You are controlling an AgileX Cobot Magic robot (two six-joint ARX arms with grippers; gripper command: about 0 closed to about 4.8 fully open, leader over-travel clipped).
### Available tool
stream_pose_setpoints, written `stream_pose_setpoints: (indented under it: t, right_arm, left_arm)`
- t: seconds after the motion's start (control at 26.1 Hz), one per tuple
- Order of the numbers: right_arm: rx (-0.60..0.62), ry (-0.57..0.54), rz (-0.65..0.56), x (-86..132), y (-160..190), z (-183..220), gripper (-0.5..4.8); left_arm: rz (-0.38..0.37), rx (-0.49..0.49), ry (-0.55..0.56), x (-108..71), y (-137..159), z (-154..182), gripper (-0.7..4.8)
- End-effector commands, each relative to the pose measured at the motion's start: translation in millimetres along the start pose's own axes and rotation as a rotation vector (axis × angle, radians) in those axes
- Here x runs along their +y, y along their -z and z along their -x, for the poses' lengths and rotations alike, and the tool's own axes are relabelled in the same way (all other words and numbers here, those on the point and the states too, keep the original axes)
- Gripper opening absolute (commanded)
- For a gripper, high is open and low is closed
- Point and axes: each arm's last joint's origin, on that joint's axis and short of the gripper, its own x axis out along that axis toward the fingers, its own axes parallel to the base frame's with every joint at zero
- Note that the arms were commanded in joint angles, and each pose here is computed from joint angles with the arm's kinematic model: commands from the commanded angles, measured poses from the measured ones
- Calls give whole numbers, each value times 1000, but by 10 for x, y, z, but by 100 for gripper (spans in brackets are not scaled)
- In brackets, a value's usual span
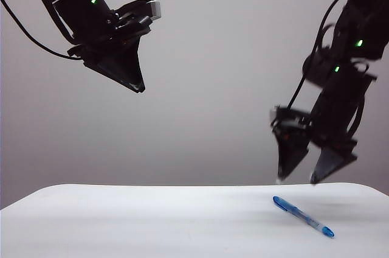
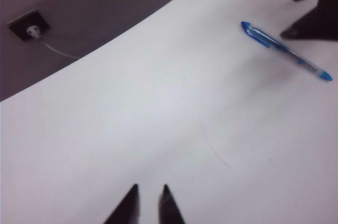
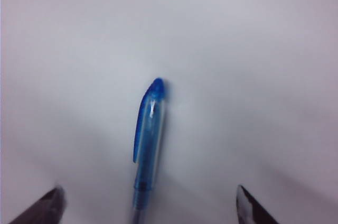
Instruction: Pick up the pen and remove the cap.
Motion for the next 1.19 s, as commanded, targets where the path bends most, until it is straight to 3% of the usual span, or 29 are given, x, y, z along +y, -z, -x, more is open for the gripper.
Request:
stream_pose_setpoints:
  t: [0.04,0.27,0.57,0.77,0.88,1.07,1.11,1.15,1.19]
  right_arm:
    - [22,23,24,61,5,-111,411]
    - [87,102,32,105,80,-187,410]
    - [137,101,17,121,266,-280,408]
    - [149,136,39,183,320,-350,356]
    - [166,146,57,250,337,-401,269]
    - [176,174,95,376,344,-452,242]
    - [177,183,100,388,349,-457,206]
    - [180,197,113,427,360,-475,103]
    - [185,203,118,444,375,-486,59]
  left_arm:
    - [-6,-16,-21,10,-22,18,58]
    - [-27,-13,-57,24,-24,19,58]
    - [-27,-13,-58,24,-25,19,58]
    - [-27,-17,-57,25,-28,19,58]
    - [-26,-14,-57,24,-24,18,58]
    - [-26,-12,-56,23,-22,18,58]
    - [-25,-12,-56,24,-22,18,58]
    - [-24,-11,-56,24,-22,18,58]
    - [-24,-10,-56,23,-20,18,58]
